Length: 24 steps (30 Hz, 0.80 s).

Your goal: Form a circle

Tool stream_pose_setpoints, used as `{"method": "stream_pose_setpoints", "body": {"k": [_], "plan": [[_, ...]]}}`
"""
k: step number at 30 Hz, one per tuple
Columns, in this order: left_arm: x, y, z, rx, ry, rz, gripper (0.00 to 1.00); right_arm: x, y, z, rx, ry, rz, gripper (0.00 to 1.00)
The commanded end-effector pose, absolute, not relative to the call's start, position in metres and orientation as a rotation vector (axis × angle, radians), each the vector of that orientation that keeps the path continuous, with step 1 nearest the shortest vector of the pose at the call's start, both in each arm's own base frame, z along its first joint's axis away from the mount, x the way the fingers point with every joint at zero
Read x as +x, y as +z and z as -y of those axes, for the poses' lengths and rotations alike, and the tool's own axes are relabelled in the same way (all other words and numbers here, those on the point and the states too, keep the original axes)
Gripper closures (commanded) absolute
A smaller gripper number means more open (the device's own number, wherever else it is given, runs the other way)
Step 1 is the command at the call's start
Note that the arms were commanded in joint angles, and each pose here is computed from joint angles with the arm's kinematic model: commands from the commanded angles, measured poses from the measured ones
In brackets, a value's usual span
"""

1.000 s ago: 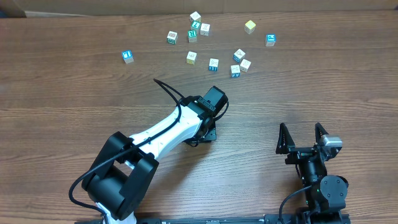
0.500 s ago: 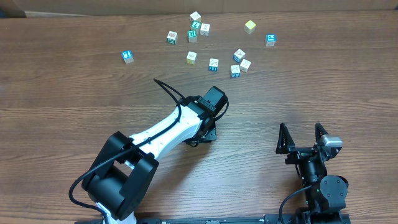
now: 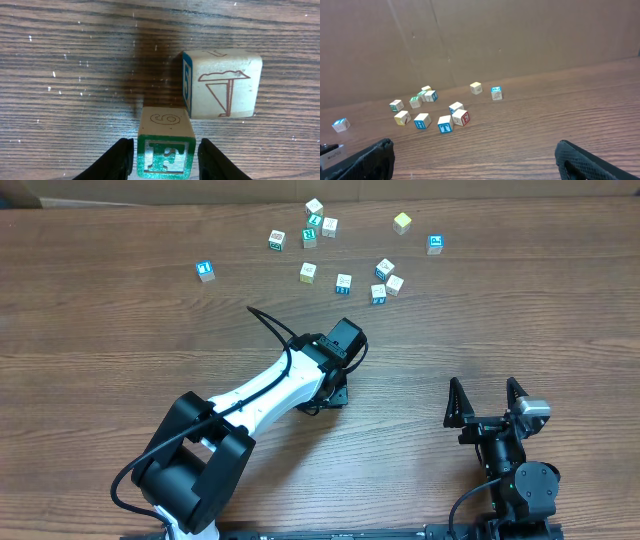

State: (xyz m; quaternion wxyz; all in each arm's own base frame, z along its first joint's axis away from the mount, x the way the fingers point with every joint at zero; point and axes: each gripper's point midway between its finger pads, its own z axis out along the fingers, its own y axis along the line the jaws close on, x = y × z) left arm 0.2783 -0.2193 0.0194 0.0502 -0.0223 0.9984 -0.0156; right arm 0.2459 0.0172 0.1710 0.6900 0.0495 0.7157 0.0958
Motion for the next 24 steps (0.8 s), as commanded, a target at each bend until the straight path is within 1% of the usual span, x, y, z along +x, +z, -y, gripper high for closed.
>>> {"method": "stream_pose_setpoints", "body": {"k": [1, 3, 8, 11, 17, 22, 24], "plan": [[0.2779, 0.0172, 0.2179, -0.037, -0.024, -3.03, 0.61, 0.2459, 0.1698, -0.0174, 0.096, 0.207, -1.595, 0.0], [0.2785, 0.0173, 0.2186, -0.013, -0.026, -3.028, 0.61, 0.2459, 0.1698, -0.0174, 0.096, 0.207, -1.595, 0.0], [0.278, 0.0172, 0.2183, -0.01, -0.025, -3.03, 0.66, 0.2459, 0.1698, -0.0174, 0.096, 0.207, -1.595, 0.0], [0.2774, 0.0172, 0.2178, -0.011, -0.022, -3.032, 0.67, 0.2459, 0.1698, -0.0174, 0.096, 0.207, -1.595, 0.0], [0.277, 0.0171, 0.2175, -0.011, -0.02, -3.034, 0.62, 0.2459, 0.1697, -0.0174, 0.096, 0.207, -1.596, 0.0], [0.2765, 0.0171, 0.2173, -0.011, -0.019, -3.036, 0.62, 0.2459, 0.1697, -0.0174, 0.096, 0.207, -1.596, 0.0], [0.2761, 0.017, 0.2178, -0.011, -0.023, -3.038, 0.6, 0.2459, 0.1698, -0.0174, 0.096, 0.207, -1.595, 0.0]]}}
